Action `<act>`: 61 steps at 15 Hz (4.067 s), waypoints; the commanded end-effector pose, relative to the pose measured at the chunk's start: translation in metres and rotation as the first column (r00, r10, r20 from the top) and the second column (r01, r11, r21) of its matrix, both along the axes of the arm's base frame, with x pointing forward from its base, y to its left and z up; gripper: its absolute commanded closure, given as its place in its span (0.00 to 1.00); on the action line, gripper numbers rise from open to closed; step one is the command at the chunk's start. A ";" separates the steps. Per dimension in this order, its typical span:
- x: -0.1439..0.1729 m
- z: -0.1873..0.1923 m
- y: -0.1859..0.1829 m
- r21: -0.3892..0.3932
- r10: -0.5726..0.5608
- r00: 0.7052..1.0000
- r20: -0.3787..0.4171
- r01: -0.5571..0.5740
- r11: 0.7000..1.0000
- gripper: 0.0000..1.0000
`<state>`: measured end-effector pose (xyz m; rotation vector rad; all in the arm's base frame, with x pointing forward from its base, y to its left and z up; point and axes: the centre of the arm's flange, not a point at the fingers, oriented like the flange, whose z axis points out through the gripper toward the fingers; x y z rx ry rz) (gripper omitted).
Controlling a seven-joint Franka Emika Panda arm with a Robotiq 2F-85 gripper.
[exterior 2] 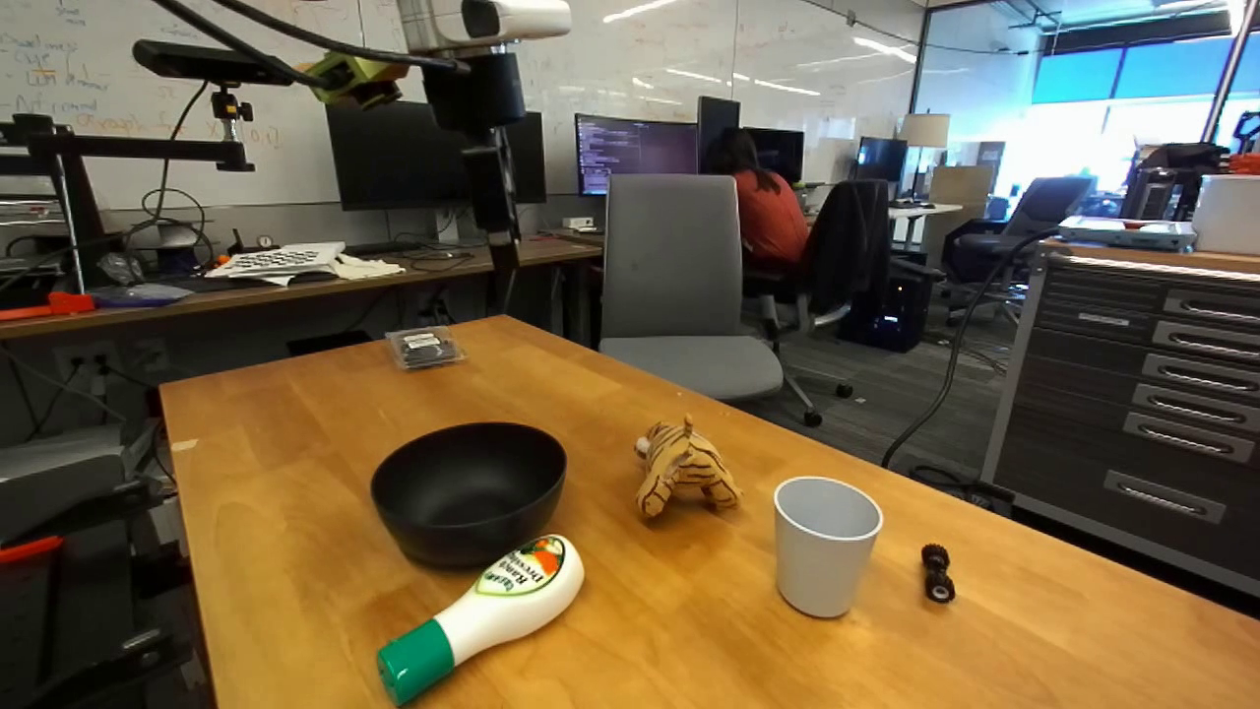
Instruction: Put the tiger plushie in the bowl
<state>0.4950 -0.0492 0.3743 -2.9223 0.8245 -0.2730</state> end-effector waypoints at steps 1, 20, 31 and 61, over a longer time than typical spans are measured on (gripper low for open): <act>0.042 0.006 -0.021 -0.045 -0.084 0.996 0.023 0.085 0.995 0.00; 0.118 -0.123 -0.130 -0.099 -0.242 0.968 -0.066 0.235 0.967 0.00; 0.119 -0.162 -0.129 -0.117 -0.192 0.973 -0.125 0.178 0.977 0.51; 0.009 -0.022 -0.030 0.066 0.333 0.943 0.028 -0.334 0.940 0.90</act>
